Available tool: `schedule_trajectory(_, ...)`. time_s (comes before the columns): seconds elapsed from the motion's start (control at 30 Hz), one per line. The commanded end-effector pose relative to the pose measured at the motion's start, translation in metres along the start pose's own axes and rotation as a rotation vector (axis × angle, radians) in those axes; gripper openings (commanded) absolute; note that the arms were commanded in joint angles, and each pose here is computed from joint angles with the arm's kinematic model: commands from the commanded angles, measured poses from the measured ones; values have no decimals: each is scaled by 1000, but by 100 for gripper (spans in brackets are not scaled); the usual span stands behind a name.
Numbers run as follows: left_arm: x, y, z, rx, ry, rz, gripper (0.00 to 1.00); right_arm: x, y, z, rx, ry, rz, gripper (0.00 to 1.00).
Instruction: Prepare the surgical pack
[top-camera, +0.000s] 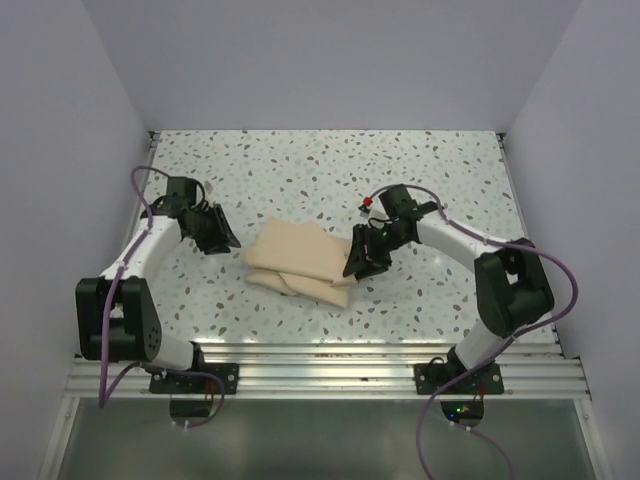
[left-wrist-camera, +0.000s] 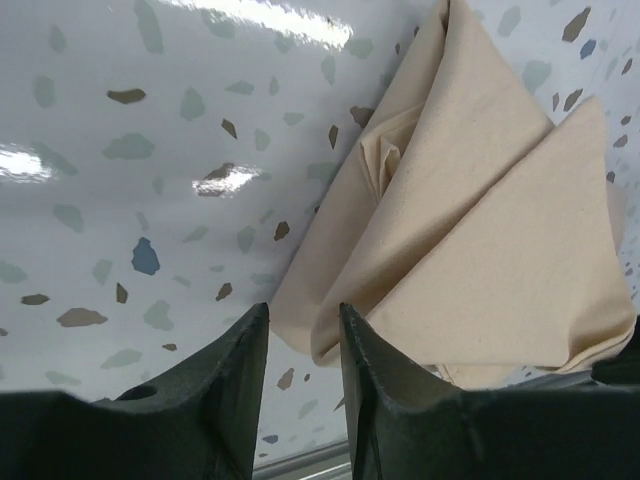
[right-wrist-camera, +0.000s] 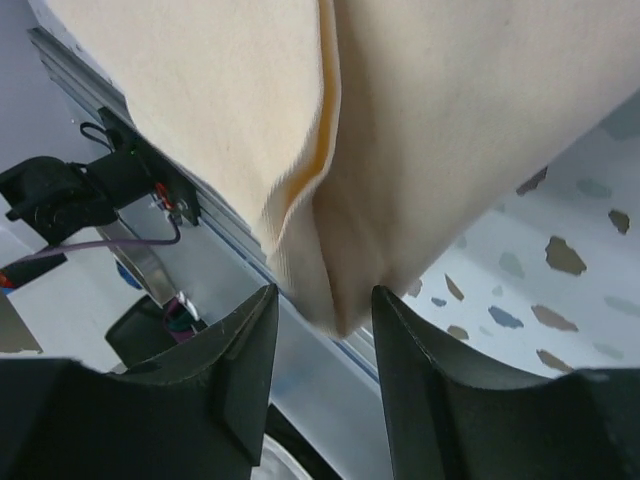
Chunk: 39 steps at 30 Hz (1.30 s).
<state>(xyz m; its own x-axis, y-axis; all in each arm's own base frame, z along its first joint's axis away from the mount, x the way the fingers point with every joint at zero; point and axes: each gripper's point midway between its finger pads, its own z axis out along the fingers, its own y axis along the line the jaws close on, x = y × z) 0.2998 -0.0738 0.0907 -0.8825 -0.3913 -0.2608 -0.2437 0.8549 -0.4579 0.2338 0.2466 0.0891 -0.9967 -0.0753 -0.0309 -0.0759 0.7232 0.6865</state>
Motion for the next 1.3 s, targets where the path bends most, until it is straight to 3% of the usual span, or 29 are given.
schedule_trajectory(0.0,-39,1,-32,-72,-159,50,39,12,10,-30,34,-11,-63,47)
schedule_trajectory(0.13,-49,-4,-26,-51,-175,39,40,32,4,-44,80,-25,-63,45)
schedule_trajectory(0.23,-39,2,-5,-40,-108,13,34,63,-13,-38,87,12,2,35)
schedule_trajectory(0.3,-26,7,11,-23,-61,-6,26,65,-16,-30,50,-21,17,12)
schedule_trajectory(0.33,-21,9,17,-14,-44,-12,21,80,-21,-20,14,12,98,2)
schedule_trajectory(0.37,-12,14,28,-16,-19,-30,14,70,-15,-15,-41,-40,78,0)
schedule_trajectory(0.53,14,20,52,12,70,-71,7,74,-26,13,-130,-77,279,0)
schedule_trajectory(0.67,30,19,64,8,120,-67,6,52,-26,26,-188,-155,296,0)
schedule_trajectory(0.9,59,-4,75,38,181,-36,6,19,-27,51,-238,-144,369,0)
schedule_trajectory(1.1,95,-15,73,93,203,-113,6,-31,-16,53,-220,-166,357,0)
schedule_trajectory(1.23,107,-5,63,59,188,-154,12,-97,-7,38,-194,-231,268,0)
schedule_trajectory(1.27,109,-4,56,53,184,-156,15,-99,-25,44,-143,-187,328,0)
